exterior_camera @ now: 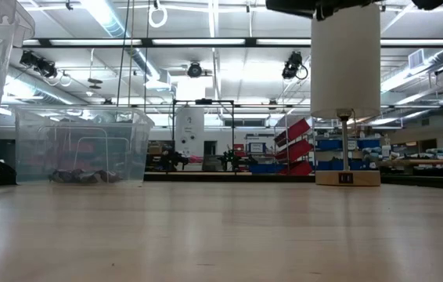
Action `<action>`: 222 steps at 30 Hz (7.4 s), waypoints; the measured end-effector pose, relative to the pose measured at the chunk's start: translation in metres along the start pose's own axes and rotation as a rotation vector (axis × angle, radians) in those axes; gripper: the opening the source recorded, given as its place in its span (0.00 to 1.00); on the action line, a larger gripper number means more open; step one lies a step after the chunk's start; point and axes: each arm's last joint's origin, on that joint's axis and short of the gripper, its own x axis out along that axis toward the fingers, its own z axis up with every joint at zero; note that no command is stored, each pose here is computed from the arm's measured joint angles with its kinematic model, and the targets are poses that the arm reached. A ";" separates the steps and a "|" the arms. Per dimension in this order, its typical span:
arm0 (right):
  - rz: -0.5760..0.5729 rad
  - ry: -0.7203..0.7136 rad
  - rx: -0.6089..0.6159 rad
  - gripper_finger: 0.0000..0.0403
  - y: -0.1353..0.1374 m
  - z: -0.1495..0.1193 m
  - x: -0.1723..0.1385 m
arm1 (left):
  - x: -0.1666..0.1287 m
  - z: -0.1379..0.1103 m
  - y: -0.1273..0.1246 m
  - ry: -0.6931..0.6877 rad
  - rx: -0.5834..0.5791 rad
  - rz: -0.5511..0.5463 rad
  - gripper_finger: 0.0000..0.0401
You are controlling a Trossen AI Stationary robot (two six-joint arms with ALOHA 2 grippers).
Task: Sort candy
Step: Move the transparent bin to the center of the table
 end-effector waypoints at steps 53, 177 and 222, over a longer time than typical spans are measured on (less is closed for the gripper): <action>0.065 0.397 -0.033 0.00 -0.018 0.020 0.007 | -0.014 -0.088 -0.054 0.942 -0.520 -0.315 0.00; 0.131 0.411 0.047 0.00 -0.015 0.018 0.006 | 0.004 -0.104 -0.028 0.739 -0.489 0.105 0.00; 0.139 0.418 0.044 0.00 -0.014 0.018 0.005 | 0.073 -0.079 -0.023 0.337 -0.050 -0.180 0.00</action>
